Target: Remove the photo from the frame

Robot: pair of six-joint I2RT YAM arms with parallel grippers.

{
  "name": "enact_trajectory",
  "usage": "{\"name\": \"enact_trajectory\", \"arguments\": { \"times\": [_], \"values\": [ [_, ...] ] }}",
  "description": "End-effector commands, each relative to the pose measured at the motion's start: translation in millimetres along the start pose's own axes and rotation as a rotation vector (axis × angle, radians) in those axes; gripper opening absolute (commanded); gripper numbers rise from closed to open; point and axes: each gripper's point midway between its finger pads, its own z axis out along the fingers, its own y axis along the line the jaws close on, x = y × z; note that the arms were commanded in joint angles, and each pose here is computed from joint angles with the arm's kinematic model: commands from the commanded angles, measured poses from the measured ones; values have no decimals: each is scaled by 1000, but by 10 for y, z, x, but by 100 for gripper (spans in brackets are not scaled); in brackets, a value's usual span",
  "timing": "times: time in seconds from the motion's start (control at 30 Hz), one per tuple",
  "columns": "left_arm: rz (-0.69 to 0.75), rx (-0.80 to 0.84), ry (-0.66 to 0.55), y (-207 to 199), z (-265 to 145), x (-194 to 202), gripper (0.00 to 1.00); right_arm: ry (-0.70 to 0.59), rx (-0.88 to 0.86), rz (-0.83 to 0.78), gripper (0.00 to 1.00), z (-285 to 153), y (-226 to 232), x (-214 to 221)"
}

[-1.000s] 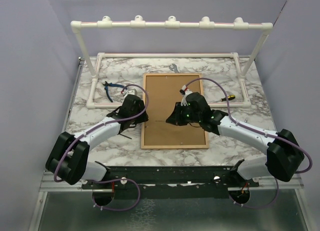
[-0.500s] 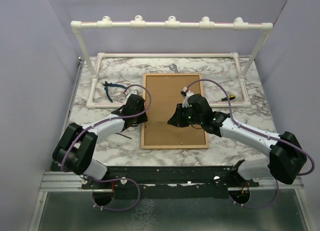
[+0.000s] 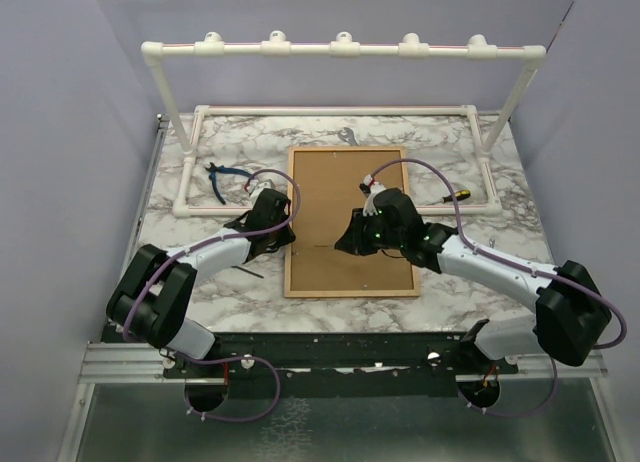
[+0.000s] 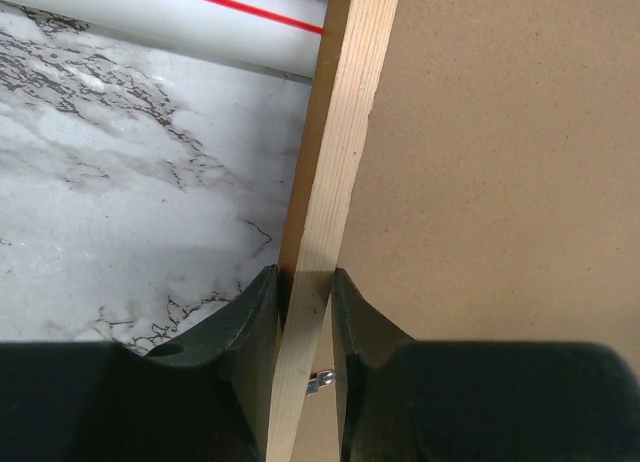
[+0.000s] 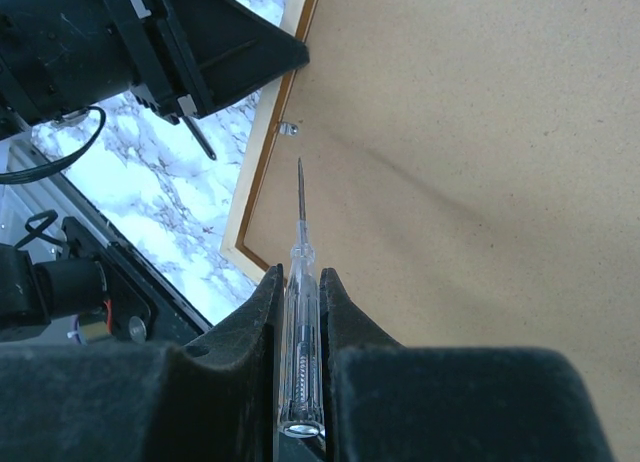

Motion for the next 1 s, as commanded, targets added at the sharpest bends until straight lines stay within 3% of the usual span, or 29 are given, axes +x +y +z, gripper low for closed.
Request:
{"name": "enact_trajectory", "arguments": {
  "times": [0.0,0.53,0.77,0.97],
  "values": [
    [-36,29,-39,-101,-47,-100,25,42,-30,-6,1,102,34,90],
    [-113,80,-7,-198,-87,15,23,68,-79,25,1,311,133,74],
    [-80,73,-19,-190,-87,-22,31,78,-89,37,1,399,166,57],
    [-62,77,-21,-208,-103,-48,44,87,-91,34,1,493,201,34]
  ]
}}
